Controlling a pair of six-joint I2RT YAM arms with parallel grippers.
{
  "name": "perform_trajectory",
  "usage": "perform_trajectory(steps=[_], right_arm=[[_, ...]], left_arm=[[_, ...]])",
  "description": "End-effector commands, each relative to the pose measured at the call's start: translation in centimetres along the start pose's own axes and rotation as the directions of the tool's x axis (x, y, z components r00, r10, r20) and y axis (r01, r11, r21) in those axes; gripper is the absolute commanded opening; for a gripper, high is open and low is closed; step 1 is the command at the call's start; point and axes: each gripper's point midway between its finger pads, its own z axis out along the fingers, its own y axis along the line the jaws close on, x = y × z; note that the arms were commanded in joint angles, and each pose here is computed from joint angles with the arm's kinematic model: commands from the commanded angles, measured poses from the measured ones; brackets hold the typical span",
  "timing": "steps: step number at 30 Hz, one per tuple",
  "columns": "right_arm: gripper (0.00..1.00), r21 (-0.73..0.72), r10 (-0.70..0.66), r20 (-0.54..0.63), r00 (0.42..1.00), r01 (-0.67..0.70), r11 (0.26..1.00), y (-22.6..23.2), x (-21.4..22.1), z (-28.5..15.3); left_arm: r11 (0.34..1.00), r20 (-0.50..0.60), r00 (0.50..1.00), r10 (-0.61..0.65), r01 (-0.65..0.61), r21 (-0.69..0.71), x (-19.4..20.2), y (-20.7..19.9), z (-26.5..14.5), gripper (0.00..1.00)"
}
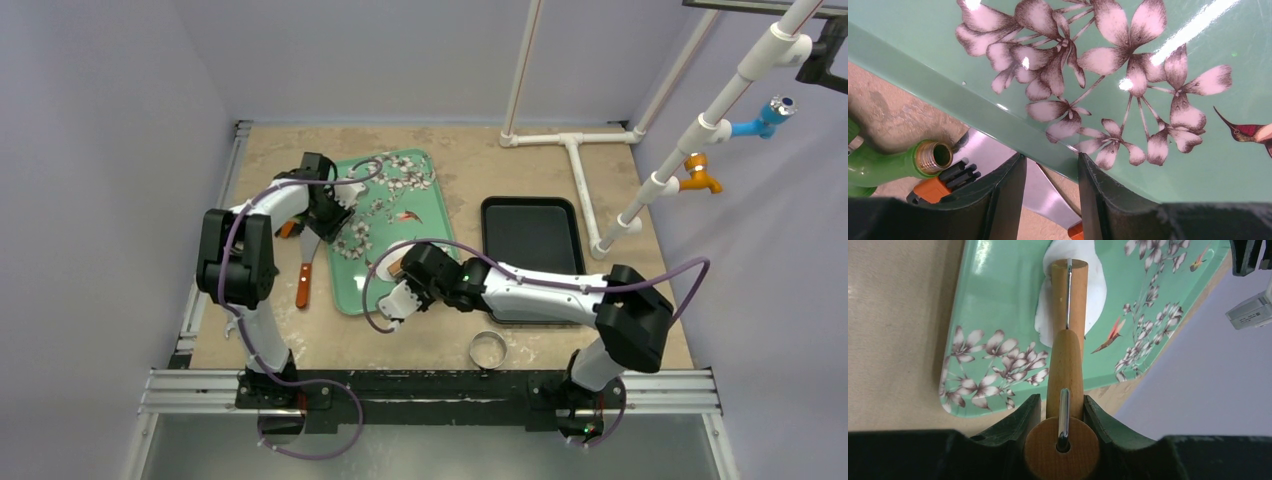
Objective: Roll out the dumpling wrappers from the dough
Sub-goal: Flatten out the dough on the work surface.
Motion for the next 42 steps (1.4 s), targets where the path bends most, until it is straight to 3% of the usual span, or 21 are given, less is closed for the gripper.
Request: perform_trajectory(steps=[1,3,8,16,22,30,35,42], right_arm=[[0.0,-0.196,0.006,0.013,1.0,-0.003,0.981,4.1,0.4,2.8],[0.0,-0.222,0.032,0.046,0.998,-0.021,0.975,4.9,0.8,4.1],[0.0,-0.275,0.054,-0.035,0.998,-0.061,0.959,6.7,2.6,5.1],[0.0,-0.216,-0.006,-0.148,0.989,-0.026,0.976,5.8,3.8,0.3],[0.0,-0.203,0.006,-0.053,0.999,-0.017,0.979,6.1,1.2,1.8],[0.0,-0.191,-0.009,-0.03,1.0,0.003,0.982,3.8,1.7,5.8],[0.0,-0.216,-0.017,-0.098,0.995,-0.005,0.976,5.6,3.1,4.3],[0.0,-0.193,-0.021,-0.057,0.998,0.01,0.981,6.2,1.1,1.8]], left_arm=[[0.998,-0.036,0.998,0.058,-0.058,-0.011,1.2,-0.4,-0.4,0.41],[0.998,-0.037,0.997,0.062,-0.063,-0.012,1.4,-0.6,-0.4,0.41],[0.998,-0.036,0.997,0.065,-0.065,-0.008,1.4,-0.7,-0.4,0.41],[0.998,-0.036,0.997,0.07,-0.07,-0.007,1.3,-0.9,-0.4,0.41],[0.997,-0.043,0.997,0.071,-0.072,-0.005,1.5,-1.0,-0.1,0.41],[0.997,-0.06,0.995,0.077,-0.077,-0.004,1.9,-1.1,0.2,0.4],[0.997,-0.054,0.996,0.077,-0.078,-0.006,1.9,-1.2,0.2,0.4],[0.997,-0.049,0.996,0.077,-0.077,-0.007,1.8,-1.2,0.1,0.4]])
